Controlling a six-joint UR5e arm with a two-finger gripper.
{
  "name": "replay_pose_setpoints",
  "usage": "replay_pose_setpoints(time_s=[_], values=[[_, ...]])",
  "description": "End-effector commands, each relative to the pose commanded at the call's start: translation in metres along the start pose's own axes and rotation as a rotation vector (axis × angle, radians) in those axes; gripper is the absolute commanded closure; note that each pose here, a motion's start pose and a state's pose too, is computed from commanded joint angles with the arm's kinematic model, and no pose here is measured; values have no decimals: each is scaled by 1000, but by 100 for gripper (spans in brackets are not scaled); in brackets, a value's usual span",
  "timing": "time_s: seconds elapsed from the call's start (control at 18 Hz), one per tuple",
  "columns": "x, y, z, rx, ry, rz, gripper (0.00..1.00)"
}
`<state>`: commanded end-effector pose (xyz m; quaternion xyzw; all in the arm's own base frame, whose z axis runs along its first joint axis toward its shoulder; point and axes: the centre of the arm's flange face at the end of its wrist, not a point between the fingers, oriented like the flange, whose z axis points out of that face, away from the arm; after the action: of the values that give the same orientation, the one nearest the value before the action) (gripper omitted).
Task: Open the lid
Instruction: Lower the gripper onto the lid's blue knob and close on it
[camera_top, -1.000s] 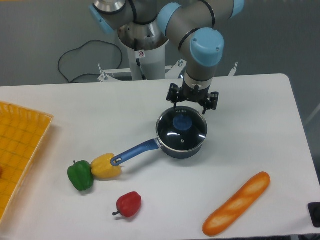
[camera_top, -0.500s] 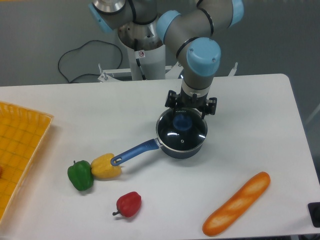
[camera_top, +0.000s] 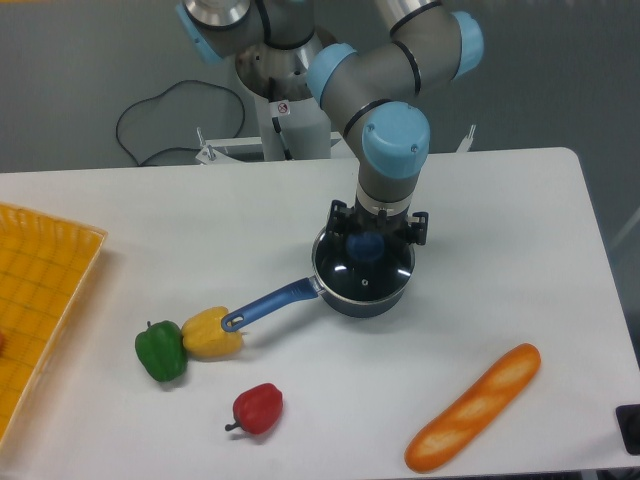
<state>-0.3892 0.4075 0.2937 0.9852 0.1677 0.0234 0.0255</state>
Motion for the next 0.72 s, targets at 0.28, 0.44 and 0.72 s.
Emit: replay_pose_setpoints(time_s=[0.28,0.44,0.72], values=[[4,-3,6,0,9,8,0],[6,-3,7,5,21,12,0],[8,-3,7,15,39,17,5]])
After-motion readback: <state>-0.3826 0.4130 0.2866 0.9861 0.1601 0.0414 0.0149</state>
